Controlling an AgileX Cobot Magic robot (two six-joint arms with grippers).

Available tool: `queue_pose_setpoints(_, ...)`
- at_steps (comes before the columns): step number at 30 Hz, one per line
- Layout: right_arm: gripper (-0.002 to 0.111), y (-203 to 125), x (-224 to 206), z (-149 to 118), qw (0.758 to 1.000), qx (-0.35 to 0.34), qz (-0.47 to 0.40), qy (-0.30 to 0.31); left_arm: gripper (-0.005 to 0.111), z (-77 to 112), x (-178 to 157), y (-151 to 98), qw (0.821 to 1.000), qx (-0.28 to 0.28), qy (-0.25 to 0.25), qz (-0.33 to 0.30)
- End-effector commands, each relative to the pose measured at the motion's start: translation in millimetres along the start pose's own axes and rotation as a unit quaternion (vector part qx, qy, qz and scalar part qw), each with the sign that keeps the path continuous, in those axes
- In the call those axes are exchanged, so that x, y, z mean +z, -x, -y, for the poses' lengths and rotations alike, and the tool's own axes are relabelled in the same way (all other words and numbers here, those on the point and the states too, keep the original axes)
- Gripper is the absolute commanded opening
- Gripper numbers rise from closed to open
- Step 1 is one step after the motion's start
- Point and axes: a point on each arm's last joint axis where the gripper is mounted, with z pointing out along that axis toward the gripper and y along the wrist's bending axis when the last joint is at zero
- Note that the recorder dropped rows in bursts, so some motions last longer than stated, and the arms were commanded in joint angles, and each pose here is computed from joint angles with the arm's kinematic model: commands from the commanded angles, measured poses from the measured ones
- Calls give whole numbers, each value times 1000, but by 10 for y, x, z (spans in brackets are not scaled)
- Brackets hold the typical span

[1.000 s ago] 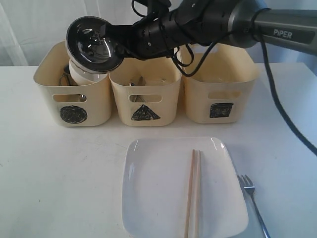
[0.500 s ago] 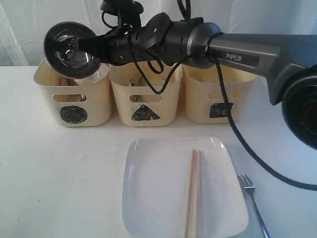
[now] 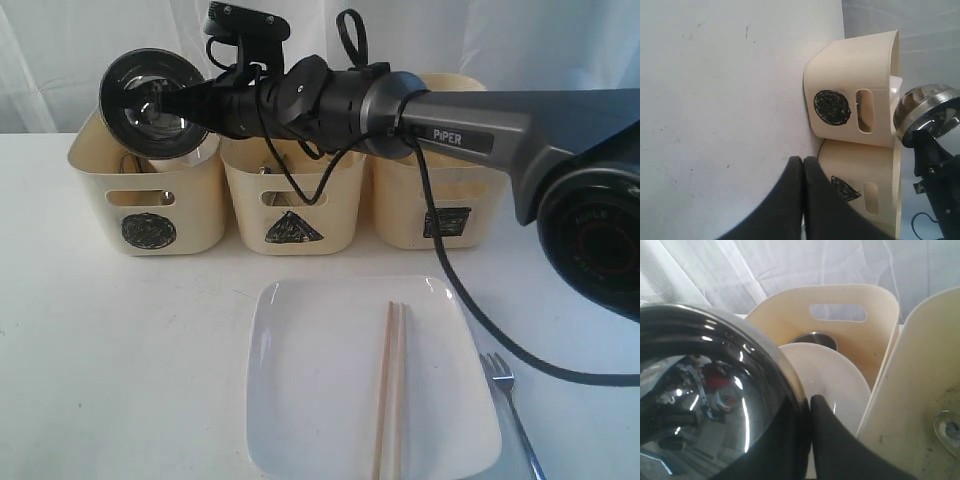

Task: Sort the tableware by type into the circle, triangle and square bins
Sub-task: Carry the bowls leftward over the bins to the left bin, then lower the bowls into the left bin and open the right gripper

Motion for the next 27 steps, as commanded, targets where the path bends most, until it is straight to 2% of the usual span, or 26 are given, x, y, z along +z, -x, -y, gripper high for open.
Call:
queue_pose_setpoints(1, 0, -49, 48, -18, 1000, -9, -3, 2, 0, 4, -3, 2, 1000, 1, -3, 2)
queue_pose_setpoints(9, 0, -190, 116, 10, 999, -8, -32, 6, 0, 4, -3, 2, 1000, 1, -3, 2)
queue_pose_setpoints(12, 7, -205, 115, 3, 999, -8, -40, 10, 0, 4, -3, 2, 1000, 1, -3, 2)
queue_pose_setpoints(18, 38, -224, 113, -6, 999, -8, -51, 15, 0, 4, -3, 1, 1000, 1, -4, 1)
queue_pose_setpoints(23, 41, -190, 101, -8, 999, -8, -42, 12, 0, 4, -3, 1, 1000, 1, -4, 1)
queue_pose_setpoints(27, 41, -30, 9, -59, 1000, -8, -18, 14, 0, 4, -3, 1, 1000, 1, -4, 1)
